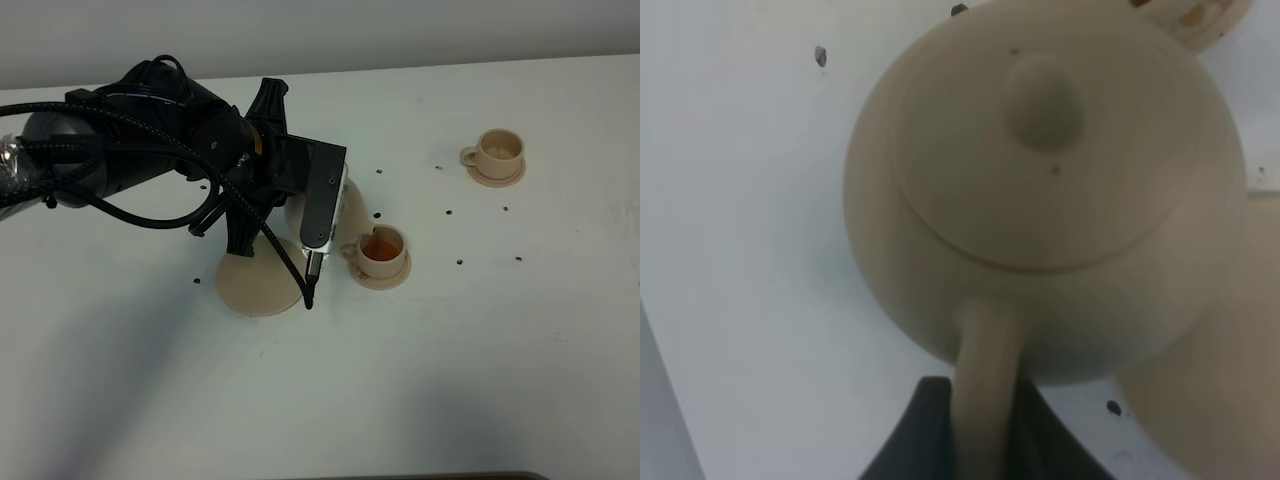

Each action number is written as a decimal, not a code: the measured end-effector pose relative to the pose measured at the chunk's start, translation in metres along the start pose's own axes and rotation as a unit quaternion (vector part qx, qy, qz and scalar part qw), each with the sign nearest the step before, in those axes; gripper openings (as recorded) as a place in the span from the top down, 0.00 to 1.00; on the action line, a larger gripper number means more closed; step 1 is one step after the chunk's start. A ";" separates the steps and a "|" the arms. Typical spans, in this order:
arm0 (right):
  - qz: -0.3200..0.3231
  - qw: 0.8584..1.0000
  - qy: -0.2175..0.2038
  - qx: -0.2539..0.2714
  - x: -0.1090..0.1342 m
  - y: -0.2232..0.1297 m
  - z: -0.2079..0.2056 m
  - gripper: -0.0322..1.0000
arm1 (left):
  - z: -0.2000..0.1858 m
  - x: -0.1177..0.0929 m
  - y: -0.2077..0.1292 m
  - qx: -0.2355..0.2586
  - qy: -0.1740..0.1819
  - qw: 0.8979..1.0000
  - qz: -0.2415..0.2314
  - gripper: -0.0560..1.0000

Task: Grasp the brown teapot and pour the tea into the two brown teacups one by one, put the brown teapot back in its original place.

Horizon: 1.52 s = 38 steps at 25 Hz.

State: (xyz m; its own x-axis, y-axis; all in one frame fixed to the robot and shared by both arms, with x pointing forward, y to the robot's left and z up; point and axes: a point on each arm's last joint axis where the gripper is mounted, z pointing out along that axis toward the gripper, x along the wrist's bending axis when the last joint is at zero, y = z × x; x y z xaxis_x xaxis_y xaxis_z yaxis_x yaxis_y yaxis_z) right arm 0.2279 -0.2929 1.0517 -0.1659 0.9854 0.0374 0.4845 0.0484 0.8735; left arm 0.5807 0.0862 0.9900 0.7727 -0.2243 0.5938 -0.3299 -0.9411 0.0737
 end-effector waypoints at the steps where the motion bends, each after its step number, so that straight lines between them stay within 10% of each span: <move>1: 0.000 1.000 0.000 0.000 0.000 0.000 0.000 0.56 | 0.000 0.000 0.000 0.001 0.000 1.000 0.002 0.83; 38: 0.000 1.000 0.000 0.000 0.000 0.000 0.000 0.56 | 0.000 0.000 0.004 -0.002 0.006 0.999 0.034 0.83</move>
State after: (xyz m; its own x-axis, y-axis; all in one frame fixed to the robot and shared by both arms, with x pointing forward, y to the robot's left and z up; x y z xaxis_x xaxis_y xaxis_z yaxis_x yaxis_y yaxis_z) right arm 0.2279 -0.2929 1.0517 -0.1660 0.9854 0.0372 0.4844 0.0486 0.8735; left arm 0.5793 0.0825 0.9906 0.7420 -0.2849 0.6068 -0.3837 -0.9228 0.0359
